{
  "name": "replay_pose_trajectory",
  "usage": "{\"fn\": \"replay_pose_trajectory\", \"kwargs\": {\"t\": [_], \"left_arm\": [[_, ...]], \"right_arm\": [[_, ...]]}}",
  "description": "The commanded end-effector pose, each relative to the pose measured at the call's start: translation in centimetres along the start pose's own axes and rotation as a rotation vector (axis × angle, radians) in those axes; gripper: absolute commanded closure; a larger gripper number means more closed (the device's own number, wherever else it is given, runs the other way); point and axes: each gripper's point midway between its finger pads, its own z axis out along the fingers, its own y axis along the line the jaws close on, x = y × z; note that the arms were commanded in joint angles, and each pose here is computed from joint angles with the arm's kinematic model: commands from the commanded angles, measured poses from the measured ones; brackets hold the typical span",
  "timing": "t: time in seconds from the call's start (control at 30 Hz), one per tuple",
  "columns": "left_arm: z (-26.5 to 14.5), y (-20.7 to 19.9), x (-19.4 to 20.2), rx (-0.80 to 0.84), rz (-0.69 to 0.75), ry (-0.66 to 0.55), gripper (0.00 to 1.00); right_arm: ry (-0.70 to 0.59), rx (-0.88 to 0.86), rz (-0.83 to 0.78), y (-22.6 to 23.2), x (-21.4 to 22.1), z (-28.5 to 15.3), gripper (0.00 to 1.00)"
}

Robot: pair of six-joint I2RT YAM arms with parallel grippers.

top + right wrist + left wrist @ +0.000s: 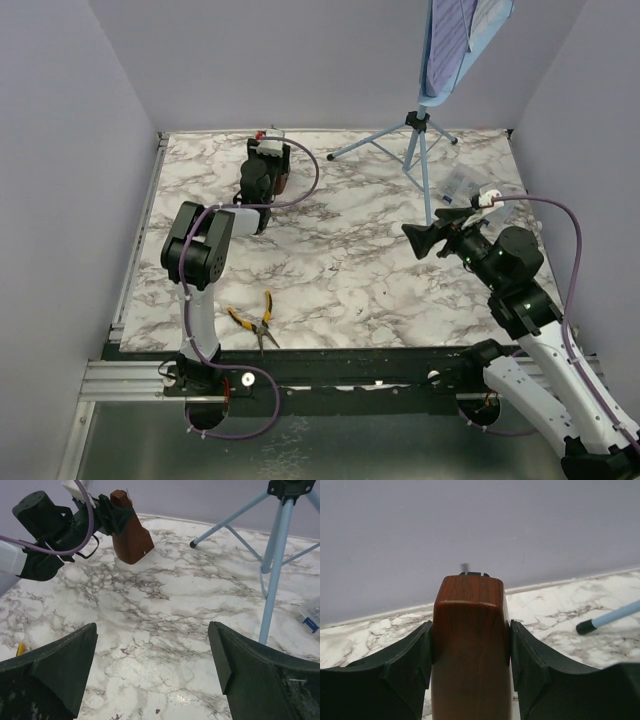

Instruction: Set up the instrument practice props

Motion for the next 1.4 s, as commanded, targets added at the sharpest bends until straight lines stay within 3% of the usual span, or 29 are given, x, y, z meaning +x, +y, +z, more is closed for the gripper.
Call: {"fn": "replay_pose_trajectory", "kwargs": {"t": [0.0, 0.1, 0.37, 0.57, 0.7, 0.87, 0.93, 1.0, 1.2, 1.37], "left_arm": [[0.7, 1.7, 5.7, -0.094, 0.037, 0.131, 0.99], [0.8, 2.1, 6.0, -0.119, 0.01, 0.136, 0.8], [-1.2, 2.3, 4.3, -0.118, -0.073, 0.128, 0.02], [-4.5, 1.4, -0.2, -0.059, -0.261, 0.133, 0.01], [-7.7, 1.1, -5.3, -0.023, -0.426, 0.131, 0.01], [-13.0, -2.5, -13.2, 0.261, -0.54, 0.169, 0.01], [-15.3, -2.4, -16.5, 0.302, -0.565, 0.153, 0.01], [-17.5, -1.8, -20.1, 0.322, -0.567, 0.104, 0.01], [-24.3, 1.6, -32.5, 0.326, -0.557, -0.201, 0.01], [-28.6, 3.3, -38.5, 0.337, -0.518, -0.403, 0.01]], "right_arm": [[0.008, 0.08, 0.004, -1.1, -0.7, -1.3, 0.0], [0.012, 0.081, 0.002, -1.0, -0.6, -1.5, 0.0], [0.013, 0.084, 0.025, -1.1, -0.4, -1.1, 0.0], [-0.03, 0.169, 0.072, -2.2, -2.4, -1.3, 0.0], [-0.03, 0.262, 0.085, -3.4, -3.9, -2.0, 0.0], [-0.077, 0.449, 0.06, -6.2, -6.3, -3.8, 0.0], [-0.123, 0.505, 0.059, -6.9, -8.0, -5.1, 0.0], [-0.169, 0.541, 0.049, -7.1, -10.2, -6.5, 0.0], [-0.318, 0.566, -0.024, -6.3, -17.6, -11.0, 0.0], [-0.437, 0.566, -0.037, -5.3, -22.5, -14.4, 0.0]]}}
